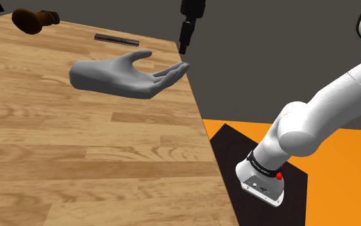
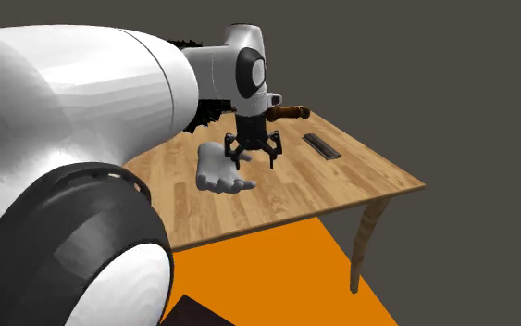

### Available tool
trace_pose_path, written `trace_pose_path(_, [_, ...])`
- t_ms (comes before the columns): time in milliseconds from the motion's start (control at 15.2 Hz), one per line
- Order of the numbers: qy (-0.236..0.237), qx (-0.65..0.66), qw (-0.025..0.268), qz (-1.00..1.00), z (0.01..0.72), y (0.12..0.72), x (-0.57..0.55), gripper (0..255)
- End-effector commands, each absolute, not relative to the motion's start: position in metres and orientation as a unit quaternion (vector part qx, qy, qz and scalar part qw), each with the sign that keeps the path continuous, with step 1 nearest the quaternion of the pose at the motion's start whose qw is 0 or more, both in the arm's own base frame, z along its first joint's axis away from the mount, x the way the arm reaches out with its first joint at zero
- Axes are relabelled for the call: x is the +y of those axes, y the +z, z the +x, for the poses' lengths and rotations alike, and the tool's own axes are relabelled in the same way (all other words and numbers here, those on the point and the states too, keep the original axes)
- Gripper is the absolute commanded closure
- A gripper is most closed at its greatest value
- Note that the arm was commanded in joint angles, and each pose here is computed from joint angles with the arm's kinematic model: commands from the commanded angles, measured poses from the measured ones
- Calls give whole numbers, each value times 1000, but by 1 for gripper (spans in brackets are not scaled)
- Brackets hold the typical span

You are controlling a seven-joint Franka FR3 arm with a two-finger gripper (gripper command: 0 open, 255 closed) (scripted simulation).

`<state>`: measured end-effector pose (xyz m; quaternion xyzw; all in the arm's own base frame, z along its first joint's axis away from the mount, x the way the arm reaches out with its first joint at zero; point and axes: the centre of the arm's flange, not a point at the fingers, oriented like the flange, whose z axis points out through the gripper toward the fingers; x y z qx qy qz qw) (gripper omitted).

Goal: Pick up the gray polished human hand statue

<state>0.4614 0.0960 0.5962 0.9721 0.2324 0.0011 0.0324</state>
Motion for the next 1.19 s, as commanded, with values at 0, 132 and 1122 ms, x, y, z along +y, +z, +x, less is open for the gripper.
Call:
trace_pose_path(0, [-7,274,43,961,486,593,113,0])
trace_pose_path(132, [-15,313,53,948,508,591,131,0])
trace_pose_path(1122, [-45,452,90,887,576,537,214,0])
